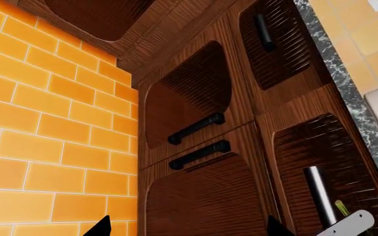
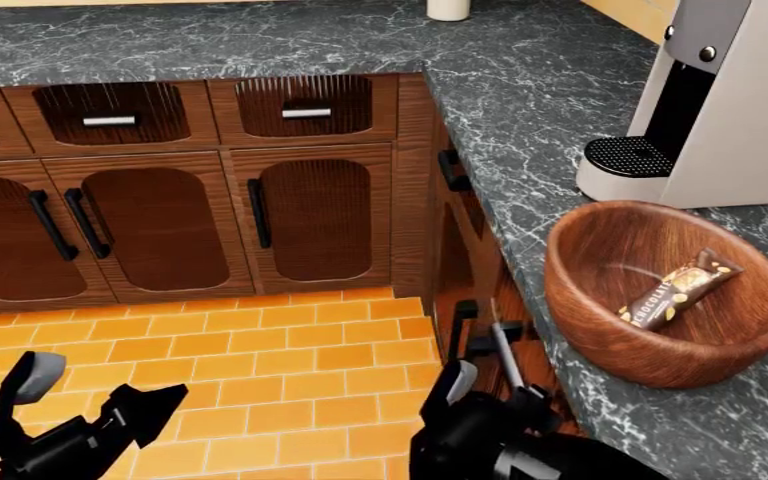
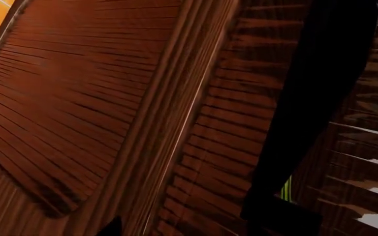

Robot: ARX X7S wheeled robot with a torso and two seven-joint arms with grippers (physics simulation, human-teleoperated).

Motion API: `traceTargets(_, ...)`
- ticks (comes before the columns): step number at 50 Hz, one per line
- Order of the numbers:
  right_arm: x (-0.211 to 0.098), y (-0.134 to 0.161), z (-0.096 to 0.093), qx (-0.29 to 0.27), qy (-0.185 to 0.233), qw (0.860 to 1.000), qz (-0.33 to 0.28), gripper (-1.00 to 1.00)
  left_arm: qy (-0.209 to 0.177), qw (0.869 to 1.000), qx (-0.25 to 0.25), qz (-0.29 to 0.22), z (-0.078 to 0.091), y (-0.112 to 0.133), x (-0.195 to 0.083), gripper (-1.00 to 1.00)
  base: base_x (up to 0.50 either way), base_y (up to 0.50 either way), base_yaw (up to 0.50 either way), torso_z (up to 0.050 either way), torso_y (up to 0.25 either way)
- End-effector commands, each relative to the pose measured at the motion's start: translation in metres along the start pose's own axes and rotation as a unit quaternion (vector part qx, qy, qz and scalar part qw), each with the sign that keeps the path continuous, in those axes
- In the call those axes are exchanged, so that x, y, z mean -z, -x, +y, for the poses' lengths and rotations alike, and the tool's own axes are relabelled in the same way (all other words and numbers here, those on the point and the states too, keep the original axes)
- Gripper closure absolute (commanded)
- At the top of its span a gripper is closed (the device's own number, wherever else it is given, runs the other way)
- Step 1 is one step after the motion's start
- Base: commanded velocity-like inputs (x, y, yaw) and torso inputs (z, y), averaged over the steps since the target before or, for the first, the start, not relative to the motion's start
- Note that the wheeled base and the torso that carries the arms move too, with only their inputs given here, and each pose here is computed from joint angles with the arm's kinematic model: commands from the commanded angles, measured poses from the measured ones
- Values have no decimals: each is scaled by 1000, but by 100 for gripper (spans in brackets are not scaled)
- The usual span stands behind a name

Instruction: Place the bar in the bowl and close the drawer.

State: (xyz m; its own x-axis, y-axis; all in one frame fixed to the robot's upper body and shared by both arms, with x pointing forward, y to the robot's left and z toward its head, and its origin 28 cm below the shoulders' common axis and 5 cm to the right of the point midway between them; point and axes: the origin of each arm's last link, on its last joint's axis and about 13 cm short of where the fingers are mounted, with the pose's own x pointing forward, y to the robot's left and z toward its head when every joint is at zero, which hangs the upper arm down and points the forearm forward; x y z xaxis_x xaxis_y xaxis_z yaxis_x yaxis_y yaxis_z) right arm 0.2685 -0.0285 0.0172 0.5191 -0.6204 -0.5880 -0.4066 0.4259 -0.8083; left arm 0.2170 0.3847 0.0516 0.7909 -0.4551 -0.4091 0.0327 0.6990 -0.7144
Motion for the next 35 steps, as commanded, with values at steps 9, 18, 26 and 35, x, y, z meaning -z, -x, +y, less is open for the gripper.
traceTargets(9, 5, -19, -16, 89, 30, 995, 19, -100, -1, 1000, -1, 1, 0, -1, 0, -100, 0, 0, 0, 0, 1)
traceTargets(18, 6, -21, -17, 88, 28, 995, 24, -100, -1, 1000, -2, 1, -1, 0, 0, -100, 0, 0, 0, 0, 1)
traceTargets(26, 7, -21, -17, 89, 29, 995, 26, -100, -2, 1000, -1, 1, -1, -1, 0, -100, 0, 0, 0, 0, 1)
traceTargets(35, 9, -24, -18, 90, 31, 995, 32, -100, -1, 1000, -1, 1, 0, -1, -1, -100, 0, 0, 0, 0, 1)
